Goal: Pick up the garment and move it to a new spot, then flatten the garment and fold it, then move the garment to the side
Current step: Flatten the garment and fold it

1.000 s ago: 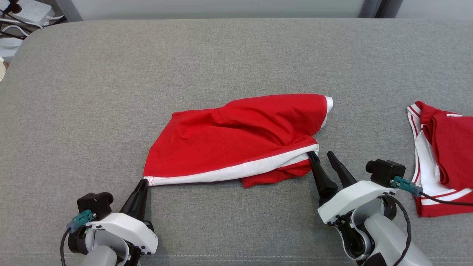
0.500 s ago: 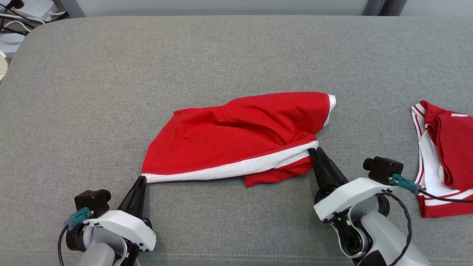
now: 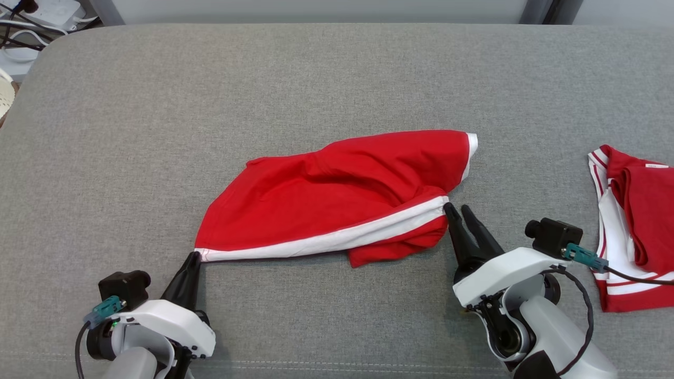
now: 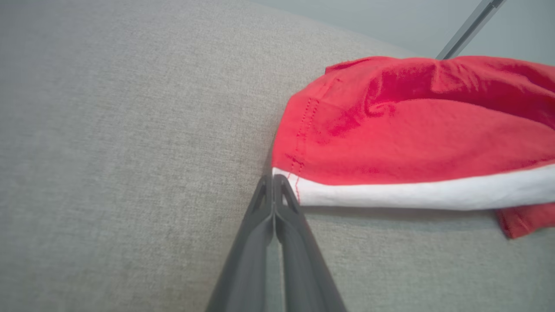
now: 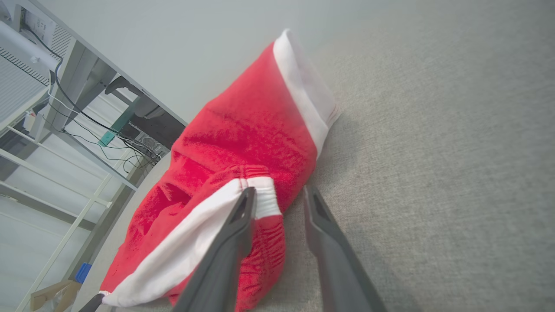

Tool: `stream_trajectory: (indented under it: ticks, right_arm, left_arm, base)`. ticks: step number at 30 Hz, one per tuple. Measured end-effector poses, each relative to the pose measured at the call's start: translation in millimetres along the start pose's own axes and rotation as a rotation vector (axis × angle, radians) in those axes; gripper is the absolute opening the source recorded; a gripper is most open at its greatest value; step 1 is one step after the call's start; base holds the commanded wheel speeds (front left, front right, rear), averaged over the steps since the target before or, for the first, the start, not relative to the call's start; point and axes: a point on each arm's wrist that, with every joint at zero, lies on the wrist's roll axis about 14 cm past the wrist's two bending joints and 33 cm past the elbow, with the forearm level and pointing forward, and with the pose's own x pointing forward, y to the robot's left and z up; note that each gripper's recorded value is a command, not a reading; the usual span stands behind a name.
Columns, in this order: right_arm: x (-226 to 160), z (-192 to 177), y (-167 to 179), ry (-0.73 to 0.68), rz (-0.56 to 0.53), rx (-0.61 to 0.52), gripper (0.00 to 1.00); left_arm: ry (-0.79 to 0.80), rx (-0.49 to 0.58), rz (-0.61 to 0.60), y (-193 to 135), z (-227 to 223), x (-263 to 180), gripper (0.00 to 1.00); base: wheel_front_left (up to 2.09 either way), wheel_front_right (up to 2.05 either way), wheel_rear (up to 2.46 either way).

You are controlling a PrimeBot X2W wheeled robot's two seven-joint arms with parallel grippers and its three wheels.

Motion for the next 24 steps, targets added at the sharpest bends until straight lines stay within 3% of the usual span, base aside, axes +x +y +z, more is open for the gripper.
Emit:
stream_trajectory:
  ticks: [6,22,23,24]
  right_arm:
    - [1.9,-4.6,-0.5,0.013,-0.001,0.002,1.00]
    - [10.6,-11.9,29.2,0.043,0.092,-0.006,1.00]
    - [10.9,-13.1,30.2,0.049,0.096,-0.005,0.99]
    - [11.3,-14.0,31.5,0.054,0.102,-0.007,0.92]
  left_arm:
    - [0.000,0.006,0.041,14.6,0.6,-3.0,0.00]
    - [-0.010,0.002,0.044,14.2,3.7,-4.4,0.00]
    - [-0.010,0.002,0.044,14.0,3.6,-4.8,0.00]
    - [-0.010,0.001,0.044,14.0,3.5,-5.1,0.00]
  base:
    - [0.00,0.00,0.00]
    - [0.00,0.00,0.00]
    - [0.00,0.00,0.00]
    - [0.00,0.00,0.00]
